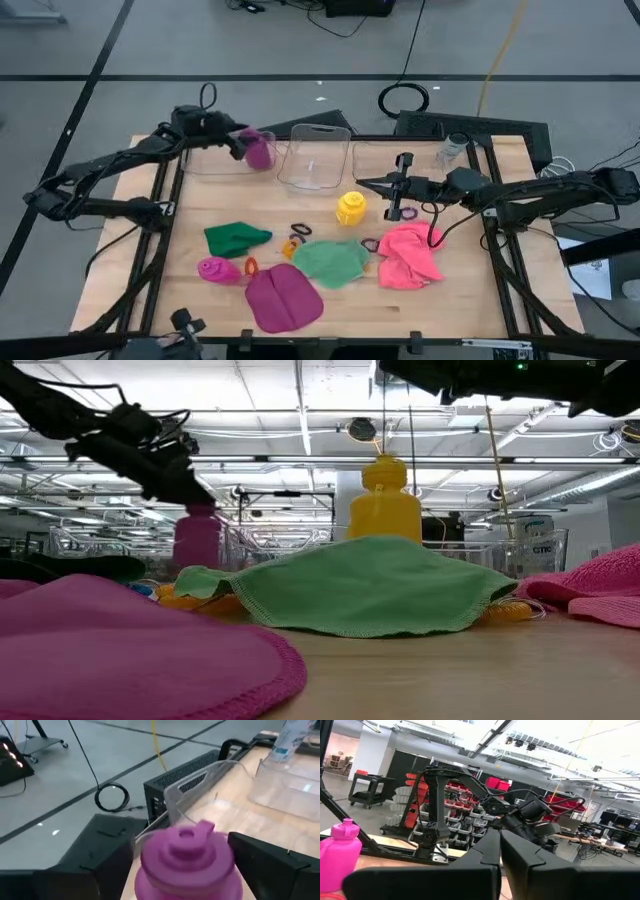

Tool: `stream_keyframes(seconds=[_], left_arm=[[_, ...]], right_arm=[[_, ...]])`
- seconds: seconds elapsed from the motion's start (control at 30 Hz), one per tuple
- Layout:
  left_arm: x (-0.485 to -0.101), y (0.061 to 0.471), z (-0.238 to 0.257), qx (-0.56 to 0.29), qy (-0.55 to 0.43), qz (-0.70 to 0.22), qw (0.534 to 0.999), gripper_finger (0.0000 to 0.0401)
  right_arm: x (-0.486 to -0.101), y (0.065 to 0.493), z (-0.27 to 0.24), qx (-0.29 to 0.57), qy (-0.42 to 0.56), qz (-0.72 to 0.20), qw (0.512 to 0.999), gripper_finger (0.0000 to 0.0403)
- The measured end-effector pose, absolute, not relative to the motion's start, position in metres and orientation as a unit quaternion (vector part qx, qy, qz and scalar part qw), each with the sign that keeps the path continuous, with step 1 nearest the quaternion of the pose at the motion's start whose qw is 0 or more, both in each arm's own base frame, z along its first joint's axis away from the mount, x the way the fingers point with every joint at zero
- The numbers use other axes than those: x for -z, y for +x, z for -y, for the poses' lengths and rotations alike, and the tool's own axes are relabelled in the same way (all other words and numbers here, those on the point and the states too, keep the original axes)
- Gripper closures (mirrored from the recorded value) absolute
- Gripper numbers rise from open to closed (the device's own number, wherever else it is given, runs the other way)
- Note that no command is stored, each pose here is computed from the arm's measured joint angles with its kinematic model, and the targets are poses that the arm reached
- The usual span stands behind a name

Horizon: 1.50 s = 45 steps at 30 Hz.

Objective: Pick & Place Sports Items
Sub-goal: Put the purple water bottle into the left transparent bin, then put the purple spring keychain into the right transparent bin

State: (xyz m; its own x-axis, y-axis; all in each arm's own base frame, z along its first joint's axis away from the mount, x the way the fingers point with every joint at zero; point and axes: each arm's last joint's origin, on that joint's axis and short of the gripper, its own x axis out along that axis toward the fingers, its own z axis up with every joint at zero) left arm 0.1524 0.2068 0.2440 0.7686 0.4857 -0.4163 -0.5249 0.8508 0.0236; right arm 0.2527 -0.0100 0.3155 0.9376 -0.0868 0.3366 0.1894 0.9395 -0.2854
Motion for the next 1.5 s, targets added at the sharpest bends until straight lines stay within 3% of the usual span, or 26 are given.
stream_keyframes(seconds=[0.27, 0.5, 0.8, 1.17, 1.5], left_arm=[[-0.258, 0.152, -0.204, -0.246, -0.031, -0.158, 0.956, 0.0132], [-0.295, 0.135, -0.178, -0.246, 0.018, -0.095, 0.964, 0.0132], [-0.333, 0.102, -0.113, -0.091, 0.018, -0.017, 0.996, 0.0132], [-0.293, 0.110, -0.078, 0.031, 0.007, -0.023, 0.999, 0.0132], [-0.267, 0.135, -0.072, 0.076, 0.108, 0.101, 0.986, 0.0132]], right_arm=[[-0.316, 0.253, 0.010, 0.071, -0.160, 0.162, 0.971, 0.0403], [-0.316, 0.253, 0.010, 0.071, -0.160, 0.162, 0.971, 0.0403], [-0.315, 0.253, 0.010, 0.072, -0.166, 0.161, 0.970, 0.0403], [-0.318, 0.252, 0.010, 0.074, -0.172, 0.175, 0.967, 0.0403], [-0.321, 0.251, 0.009, 0.074, -0.174, 0.191, 0.963, 0.0403]])
